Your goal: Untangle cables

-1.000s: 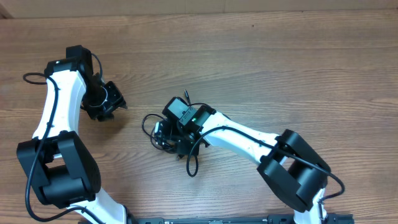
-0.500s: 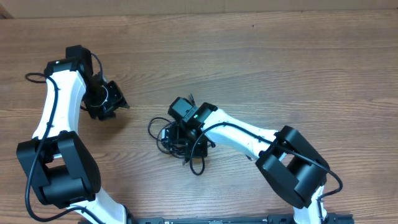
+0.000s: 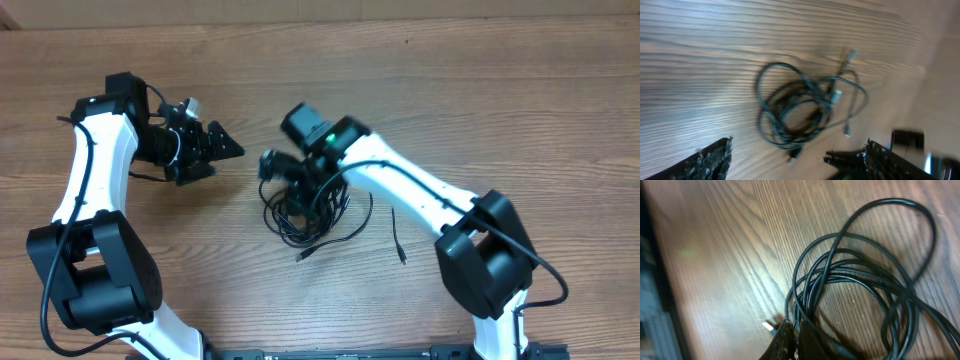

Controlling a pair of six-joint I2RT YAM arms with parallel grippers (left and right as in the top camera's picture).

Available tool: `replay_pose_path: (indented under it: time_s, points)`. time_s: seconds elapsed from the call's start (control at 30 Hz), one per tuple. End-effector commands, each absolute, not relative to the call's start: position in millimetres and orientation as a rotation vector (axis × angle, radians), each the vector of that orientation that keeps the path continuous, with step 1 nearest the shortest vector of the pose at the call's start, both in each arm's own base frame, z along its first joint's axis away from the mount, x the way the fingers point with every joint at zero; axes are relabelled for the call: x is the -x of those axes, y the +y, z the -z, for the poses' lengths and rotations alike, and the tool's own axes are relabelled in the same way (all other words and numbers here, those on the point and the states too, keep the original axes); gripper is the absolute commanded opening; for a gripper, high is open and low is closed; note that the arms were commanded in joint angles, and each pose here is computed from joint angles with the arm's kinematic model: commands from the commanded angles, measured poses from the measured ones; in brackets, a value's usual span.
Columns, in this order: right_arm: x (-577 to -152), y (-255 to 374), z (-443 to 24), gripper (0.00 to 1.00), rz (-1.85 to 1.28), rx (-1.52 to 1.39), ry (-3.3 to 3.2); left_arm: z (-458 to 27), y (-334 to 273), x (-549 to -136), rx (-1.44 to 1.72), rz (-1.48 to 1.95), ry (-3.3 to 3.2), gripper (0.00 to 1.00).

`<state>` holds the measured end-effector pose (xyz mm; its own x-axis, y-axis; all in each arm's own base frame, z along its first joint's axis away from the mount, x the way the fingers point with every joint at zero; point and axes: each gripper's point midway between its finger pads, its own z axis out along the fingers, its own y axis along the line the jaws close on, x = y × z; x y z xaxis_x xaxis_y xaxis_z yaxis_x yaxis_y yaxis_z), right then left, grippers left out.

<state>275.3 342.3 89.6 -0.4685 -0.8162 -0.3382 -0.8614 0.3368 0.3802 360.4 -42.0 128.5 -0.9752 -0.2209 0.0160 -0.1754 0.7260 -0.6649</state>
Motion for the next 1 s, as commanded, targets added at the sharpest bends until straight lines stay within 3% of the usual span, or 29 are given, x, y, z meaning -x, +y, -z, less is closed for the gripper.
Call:
replay_pose_path:
  time_s: [0.0,0.17,0.37,0.47,0.7,0.97]
  points:
    - [-277,334,-102,0.04,-0.964,1.457,2.561,-142,-55,-364,0.258,1.218,2.793,0.86]
    - [-263,322,-94,0.24,-0.955,1.679,2.451,-129,-41,-362,0.406,1.081,2.876,0.91]
    - [-255,321,-61,0.34,-0.657,1.824,2.445,-128,-39,-362,0.432,1.061,2.887,0.91]
    - [-235,328,-51,0.38,-0.669,1.884,2.429,-127,-39,-362,0.43,1.057,2.887,0.91]
    - [-189,331,-30,0.38,-0.648,2.036,2.435,-127,-39,-363,0.425,1.053,2.882,0.92]
    - [-206,321,8,0.36,-0.428,1.901,2.592,-127,-39,-364,0.424,1.052,2.881,0.92]
